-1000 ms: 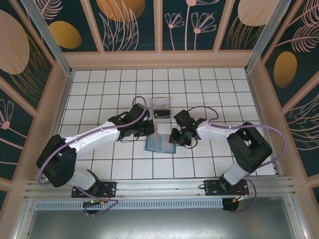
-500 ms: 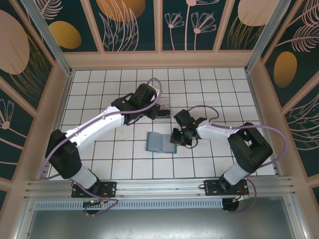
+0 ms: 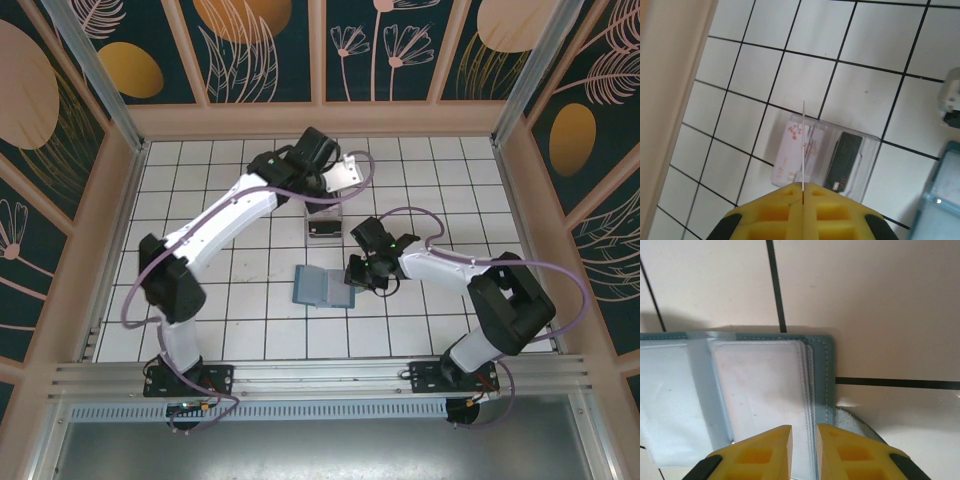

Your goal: Take the credit cards out of the card holder

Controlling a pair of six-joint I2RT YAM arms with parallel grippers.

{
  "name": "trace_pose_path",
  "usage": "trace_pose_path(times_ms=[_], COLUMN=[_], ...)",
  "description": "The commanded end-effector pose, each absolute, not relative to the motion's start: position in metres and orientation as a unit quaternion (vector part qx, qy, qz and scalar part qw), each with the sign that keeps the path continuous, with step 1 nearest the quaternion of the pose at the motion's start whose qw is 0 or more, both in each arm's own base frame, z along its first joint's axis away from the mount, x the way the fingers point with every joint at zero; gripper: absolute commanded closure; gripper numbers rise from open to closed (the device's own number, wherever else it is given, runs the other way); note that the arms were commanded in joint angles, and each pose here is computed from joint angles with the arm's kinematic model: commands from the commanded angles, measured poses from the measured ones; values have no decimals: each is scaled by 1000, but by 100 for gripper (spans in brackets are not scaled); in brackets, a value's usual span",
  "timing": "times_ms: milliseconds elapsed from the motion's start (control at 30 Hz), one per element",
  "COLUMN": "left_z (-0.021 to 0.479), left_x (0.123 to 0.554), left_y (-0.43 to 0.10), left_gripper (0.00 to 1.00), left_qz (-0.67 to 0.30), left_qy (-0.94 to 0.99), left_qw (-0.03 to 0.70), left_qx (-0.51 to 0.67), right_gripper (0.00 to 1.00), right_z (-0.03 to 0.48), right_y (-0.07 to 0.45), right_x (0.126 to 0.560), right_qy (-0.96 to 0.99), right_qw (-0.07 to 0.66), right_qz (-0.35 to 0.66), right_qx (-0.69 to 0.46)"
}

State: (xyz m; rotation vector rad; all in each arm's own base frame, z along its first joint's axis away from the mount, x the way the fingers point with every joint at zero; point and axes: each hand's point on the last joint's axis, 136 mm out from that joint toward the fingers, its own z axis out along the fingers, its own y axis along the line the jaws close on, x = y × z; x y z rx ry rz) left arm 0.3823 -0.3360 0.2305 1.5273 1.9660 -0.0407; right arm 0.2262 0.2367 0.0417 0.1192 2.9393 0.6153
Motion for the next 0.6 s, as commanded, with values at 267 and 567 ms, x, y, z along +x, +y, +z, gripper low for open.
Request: trace_pose_path(times_ms=[267,567], left_z=[191,151], left_x=[392,423], left_y=[-330,-322], left_gripper=[100,100], left_qz=[-51,-9], left_qy=[717,732], left_qw=[213,196], left_qx=[662,652], right_gripper=[79,79], right_z=[61,58], right_y=[225,220], right_x=[228,227], right_qy=[975,977], right_qw=[96,86], right_qz=[194,189], right_qx=[44,50])
